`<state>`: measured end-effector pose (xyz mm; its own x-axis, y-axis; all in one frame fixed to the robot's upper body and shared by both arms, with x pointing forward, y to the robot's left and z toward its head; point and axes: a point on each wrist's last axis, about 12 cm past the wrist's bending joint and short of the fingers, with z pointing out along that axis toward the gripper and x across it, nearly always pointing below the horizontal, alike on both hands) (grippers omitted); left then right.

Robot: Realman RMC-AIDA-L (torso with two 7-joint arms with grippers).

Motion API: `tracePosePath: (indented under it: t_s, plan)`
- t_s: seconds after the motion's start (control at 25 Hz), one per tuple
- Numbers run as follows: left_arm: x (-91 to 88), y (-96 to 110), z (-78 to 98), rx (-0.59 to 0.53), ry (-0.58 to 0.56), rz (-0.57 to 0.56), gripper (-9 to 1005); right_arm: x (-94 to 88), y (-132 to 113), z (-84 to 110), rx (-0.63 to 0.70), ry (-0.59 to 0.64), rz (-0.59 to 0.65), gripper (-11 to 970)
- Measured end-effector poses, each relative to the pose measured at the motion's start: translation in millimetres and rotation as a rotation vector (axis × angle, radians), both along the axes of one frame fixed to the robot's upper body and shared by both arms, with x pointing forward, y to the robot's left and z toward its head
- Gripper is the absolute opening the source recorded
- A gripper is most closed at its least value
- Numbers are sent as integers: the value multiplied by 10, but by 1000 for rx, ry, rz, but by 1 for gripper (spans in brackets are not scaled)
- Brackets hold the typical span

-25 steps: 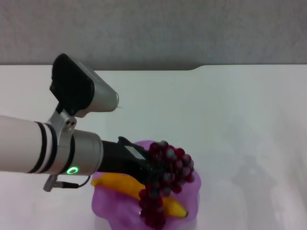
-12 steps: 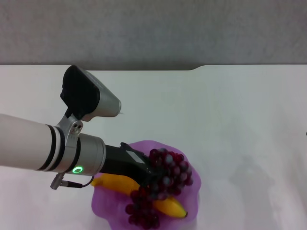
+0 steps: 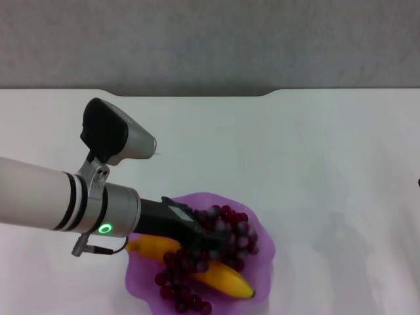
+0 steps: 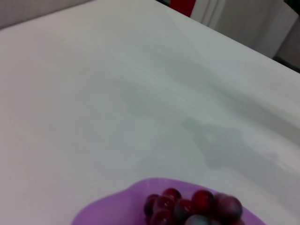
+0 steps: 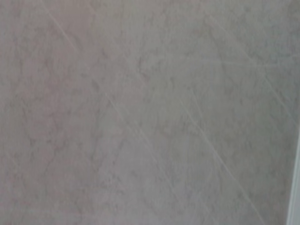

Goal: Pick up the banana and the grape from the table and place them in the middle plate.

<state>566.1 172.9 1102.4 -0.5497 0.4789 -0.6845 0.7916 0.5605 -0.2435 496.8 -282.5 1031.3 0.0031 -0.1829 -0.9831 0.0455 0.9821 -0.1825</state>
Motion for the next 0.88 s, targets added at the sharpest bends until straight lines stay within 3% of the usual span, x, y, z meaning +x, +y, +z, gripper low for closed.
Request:
tracePosePath:
  t_s: [0.2, 0.4, 0.68, 0.88]
  plan:
    - [53, 38, 42, -13, -35, 32, 645, 0, 0, 0, 0, 0, 0, -1]
    - [148, 107, 242, -89, -108, 59, 833, -2, -3, -8, -1, 5, 0, 0]
    - [161, 298, 686, -314, -260, 75, 869, -5, -9, -17, -1, 10, 0, -1]
    - [114, 656, 1007, -543, -430, 116, 819, -2, -9, -20, -2, 12, 1, -1]
